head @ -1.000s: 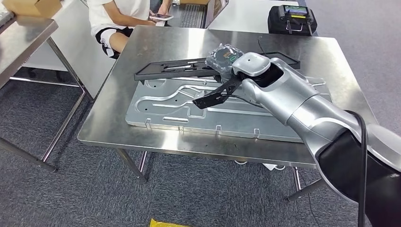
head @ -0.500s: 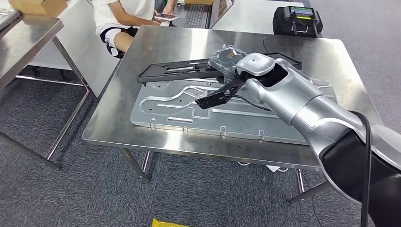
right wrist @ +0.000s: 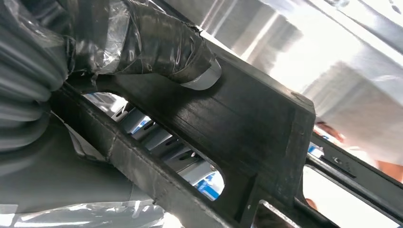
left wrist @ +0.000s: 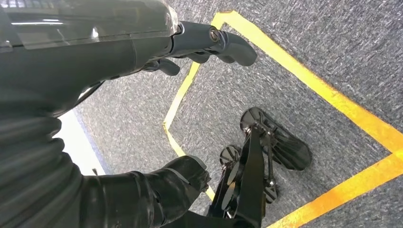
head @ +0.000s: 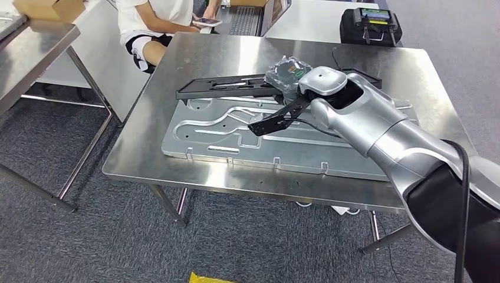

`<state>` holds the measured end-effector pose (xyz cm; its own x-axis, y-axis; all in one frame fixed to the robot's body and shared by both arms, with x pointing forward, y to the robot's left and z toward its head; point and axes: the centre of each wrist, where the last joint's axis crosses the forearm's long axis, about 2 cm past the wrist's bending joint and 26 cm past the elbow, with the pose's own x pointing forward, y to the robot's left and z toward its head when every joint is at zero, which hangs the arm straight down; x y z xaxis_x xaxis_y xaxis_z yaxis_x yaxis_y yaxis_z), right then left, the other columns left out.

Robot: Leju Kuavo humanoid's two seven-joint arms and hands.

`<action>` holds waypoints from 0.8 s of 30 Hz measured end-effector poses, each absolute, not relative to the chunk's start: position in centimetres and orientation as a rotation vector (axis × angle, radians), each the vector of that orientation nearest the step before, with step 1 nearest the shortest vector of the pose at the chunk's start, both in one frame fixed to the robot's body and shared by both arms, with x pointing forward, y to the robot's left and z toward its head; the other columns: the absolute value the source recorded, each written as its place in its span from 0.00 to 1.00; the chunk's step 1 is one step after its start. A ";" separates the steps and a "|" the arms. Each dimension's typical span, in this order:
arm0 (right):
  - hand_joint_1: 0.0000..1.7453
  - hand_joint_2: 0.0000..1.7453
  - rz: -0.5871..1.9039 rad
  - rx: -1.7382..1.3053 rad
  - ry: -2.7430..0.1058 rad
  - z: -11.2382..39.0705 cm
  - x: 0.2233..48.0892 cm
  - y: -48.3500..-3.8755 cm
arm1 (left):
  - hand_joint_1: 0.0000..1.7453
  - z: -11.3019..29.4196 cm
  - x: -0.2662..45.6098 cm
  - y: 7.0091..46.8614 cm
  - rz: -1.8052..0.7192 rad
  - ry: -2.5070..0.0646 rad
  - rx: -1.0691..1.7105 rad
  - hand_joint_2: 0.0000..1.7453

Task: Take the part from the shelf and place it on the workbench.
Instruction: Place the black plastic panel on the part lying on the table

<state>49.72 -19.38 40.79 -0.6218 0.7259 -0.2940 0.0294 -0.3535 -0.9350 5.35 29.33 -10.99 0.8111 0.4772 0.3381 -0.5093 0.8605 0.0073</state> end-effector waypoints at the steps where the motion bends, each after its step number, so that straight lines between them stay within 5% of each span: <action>1: 1.00 1.00 2.022 -1.001 -1.419 40.8 49.7 -19.4 | 0.00 -11.0 5.4 29.3 0.527 -0.335 0.099 1.00; 24: 1.00 1.00 2.020 -0.987 -1.401 40.5 49.7 -20.3 | 0.00 -11.0 5.2 29.5 0.487 -0.334 0.093 1.00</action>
